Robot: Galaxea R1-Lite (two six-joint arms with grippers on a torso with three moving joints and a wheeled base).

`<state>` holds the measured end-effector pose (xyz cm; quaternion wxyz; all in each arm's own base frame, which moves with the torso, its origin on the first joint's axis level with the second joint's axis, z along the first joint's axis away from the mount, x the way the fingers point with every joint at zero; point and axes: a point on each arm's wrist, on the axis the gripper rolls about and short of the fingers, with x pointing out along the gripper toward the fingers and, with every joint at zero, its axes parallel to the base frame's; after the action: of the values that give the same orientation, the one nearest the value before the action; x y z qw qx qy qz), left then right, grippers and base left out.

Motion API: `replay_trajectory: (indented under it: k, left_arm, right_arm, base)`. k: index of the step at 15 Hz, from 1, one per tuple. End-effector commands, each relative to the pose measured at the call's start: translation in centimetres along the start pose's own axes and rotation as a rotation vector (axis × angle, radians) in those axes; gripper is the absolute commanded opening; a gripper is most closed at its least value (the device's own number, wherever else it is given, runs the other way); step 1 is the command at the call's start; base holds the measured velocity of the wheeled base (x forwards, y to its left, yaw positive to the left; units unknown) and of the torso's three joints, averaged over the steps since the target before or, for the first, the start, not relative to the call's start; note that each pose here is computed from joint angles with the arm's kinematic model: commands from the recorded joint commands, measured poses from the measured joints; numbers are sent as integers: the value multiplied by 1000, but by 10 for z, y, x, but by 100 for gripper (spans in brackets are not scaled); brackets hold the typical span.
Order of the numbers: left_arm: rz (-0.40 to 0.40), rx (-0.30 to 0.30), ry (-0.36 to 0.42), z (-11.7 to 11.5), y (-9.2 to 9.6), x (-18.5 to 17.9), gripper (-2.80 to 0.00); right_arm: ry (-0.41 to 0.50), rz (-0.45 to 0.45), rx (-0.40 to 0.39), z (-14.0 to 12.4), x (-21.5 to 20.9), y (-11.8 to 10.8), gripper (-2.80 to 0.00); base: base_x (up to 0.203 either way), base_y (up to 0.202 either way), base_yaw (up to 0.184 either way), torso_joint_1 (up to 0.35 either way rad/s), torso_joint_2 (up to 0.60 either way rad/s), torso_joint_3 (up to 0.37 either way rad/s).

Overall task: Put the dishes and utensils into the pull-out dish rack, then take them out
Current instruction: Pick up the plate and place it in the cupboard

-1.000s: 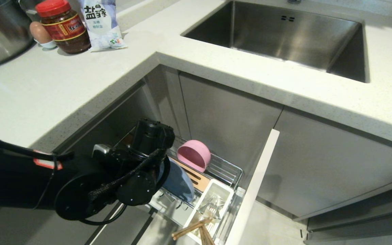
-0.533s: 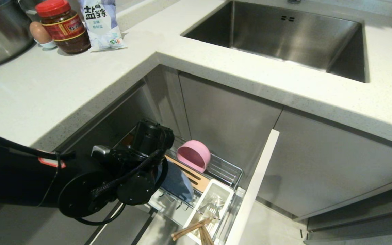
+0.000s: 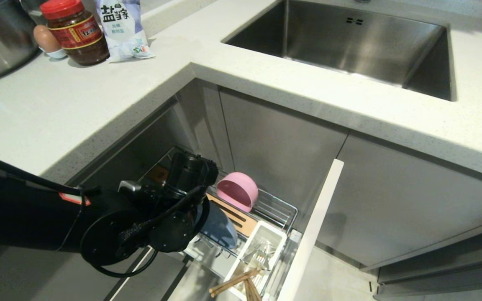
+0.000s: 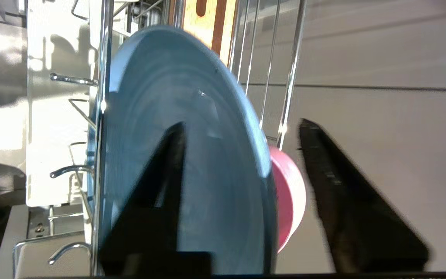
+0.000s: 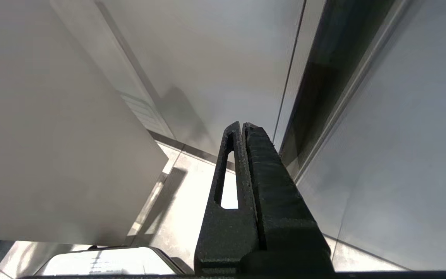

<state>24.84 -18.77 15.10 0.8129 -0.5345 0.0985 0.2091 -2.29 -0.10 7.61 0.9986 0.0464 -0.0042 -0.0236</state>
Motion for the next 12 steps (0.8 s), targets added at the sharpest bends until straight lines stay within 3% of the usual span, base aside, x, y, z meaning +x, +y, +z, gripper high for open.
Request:
replay_trajectory:
  k: [1,5,9,10,12]
  left_arm:
    - [-18,-25,-3,3,-4,-5,0]
    - [-33,-8,33,13,-12,-30,0]
    - [-99,-42,82,42,-29,-73,0]
    - [-125,-60,88,51,-34,-85,-280]
    - [-163,-72,77,62,-41,-106,-280]
  right_arm:
    - [-5,0,1,0,0,0,-280]
    - [-5,-1,1,0,0,0,-280]
    - [-5,0,1,0,0,0,-280]
    - [-5,-1,1,0,0,0,-280]
    - [-4,2,1,0,0,0,-280]
  base:
    - [0,0,0,0,0,0]
    - [0,0,0,0,0,0]
    - [0,0,0,0,0,0]
    - [0,0,0,0,0,0]
    - [0,0,0,0,0,0]
